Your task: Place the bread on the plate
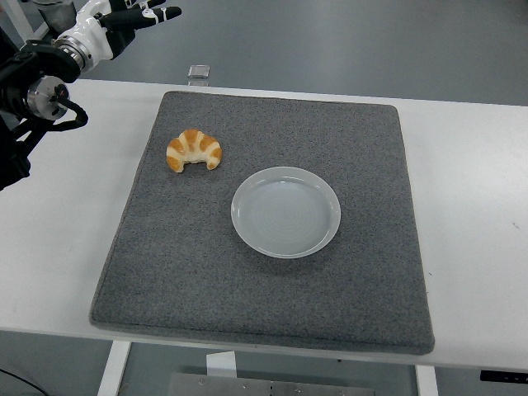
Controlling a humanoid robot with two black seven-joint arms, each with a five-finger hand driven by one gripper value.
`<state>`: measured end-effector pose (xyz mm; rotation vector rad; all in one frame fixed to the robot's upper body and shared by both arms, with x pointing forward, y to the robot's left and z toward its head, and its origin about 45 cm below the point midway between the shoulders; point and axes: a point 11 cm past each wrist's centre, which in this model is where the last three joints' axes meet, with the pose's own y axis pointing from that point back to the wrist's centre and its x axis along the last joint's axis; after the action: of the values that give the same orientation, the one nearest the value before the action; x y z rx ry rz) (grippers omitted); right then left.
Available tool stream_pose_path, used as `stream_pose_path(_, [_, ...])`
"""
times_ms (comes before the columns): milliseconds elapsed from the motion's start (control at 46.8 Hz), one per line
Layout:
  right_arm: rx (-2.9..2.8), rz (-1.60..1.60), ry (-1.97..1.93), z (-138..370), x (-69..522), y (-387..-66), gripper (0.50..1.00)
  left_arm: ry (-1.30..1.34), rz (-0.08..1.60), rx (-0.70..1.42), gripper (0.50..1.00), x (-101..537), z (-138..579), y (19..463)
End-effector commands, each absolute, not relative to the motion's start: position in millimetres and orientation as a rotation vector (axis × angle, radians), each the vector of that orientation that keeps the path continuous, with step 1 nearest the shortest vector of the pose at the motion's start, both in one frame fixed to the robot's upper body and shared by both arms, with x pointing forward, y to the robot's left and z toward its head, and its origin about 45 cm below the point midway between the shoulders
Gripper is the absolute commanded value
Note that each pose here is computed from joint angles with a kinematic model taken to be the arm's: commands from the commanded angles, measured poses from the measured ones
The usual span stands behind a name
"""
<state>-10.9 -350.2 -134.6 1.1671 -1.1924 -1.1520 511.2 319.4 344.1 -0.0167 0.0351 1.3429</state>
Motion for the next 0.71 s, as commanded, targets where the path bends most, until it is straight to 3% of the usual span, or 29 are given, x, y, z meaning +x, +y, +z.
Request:
stream_pose_path(0, [1.168,-1.152,-1.193,-135,-11,-350,0.952,-0.002,1.307,0.041,1.000,509,345,315])
stream_pose_path(256, [1.167,-1.152,-1.192,-135,-11,-350,0.952,-0.149,1.234,0.208,1.000,504,350,313])
stream_pose_path(684, [1.168,-1.152,-1.193,-135,-11,-350,0.952,-0.523,0.958,0.732,0.996,479,302,315])
